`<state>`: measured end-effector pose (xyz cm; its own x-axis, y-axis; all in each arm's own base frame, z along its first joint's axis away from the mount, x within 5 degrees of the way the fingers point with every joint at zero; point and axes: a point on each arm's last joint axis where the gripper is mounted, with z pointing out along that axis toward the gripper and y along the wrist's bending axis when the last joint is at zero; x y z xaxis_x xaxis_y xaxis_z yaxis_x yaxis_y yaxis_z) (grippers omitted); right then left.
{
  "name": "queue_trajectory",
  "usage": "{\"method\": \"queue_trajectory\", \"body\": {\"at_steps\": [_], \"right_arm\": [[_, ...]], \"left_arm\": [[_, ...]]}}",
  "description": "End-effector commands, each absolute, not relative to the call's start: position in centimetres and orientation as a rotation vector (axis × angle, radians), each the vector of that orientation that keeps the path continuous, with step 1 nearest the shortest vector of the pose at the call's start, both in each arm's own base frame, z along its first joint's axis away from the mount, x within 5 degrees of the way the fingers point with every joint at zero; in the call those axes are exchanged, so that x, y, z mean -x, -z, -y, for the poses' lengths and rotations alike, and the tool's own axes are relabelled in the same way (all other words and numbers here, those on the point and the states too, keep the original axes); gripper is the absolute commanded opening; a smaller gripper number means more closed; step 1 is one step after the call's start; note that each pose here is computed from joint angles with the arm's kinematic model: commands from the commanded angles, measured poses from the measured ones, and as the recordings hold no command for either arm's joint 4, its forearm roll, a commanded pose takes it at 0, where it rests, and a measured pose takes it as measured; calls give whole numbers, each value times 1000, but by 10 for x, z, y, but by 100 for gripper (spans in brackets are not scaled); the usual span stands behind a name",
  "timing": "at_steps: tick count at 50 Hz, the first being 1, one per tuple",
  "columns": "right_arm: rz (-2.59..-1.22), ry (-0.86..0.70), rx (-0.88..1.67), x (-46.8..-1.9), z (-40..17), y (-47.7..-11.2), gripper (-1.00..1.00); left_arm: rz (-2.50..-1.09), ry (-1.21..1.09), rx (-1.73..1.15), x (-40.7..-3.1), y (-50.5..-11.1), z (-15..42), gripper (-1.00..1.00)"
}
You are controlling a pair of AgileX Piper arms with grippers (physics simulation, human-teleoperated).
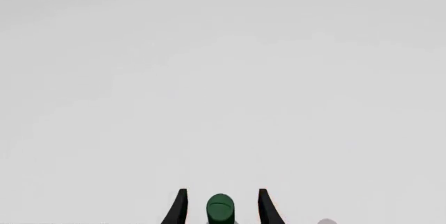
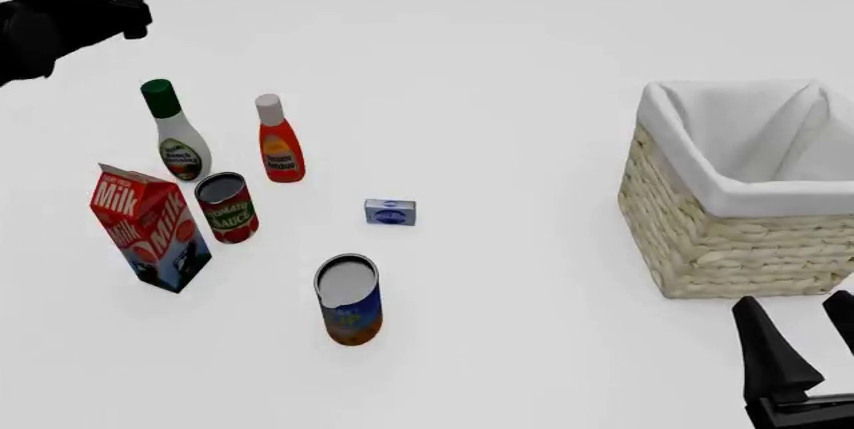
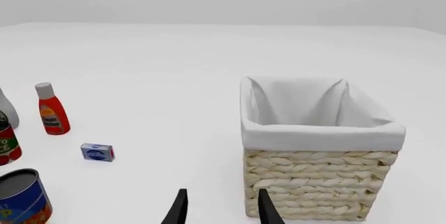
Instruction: Pick the salad dressing and place it in the basket.
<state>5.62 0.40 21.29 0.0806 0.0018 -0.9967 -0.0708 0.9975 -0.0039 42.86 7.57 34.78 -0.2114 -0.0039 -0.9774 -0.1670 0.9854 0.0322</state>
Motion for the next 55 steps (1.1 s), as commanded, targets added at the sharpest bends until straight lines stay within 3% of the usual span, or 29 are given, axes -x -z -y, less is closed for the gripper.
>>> {"method": "queue_trajectory", "body": {"at_steps": [1, 24, 55], "right_arm": [[-1489, -54, 60, -56, -4, -213, 100], [-1489, -60, 63, -56, -4, -213, 100], [-1494, -63, 80, -56, -5, -212, 100]], "left_arm": [[-1843, -132, 152, -456, -332, -82, 100], [-1970, -138, 177, -483, -283, -96, 100], [-2029, -118, 191, -493, -243, -94, 100]]}}
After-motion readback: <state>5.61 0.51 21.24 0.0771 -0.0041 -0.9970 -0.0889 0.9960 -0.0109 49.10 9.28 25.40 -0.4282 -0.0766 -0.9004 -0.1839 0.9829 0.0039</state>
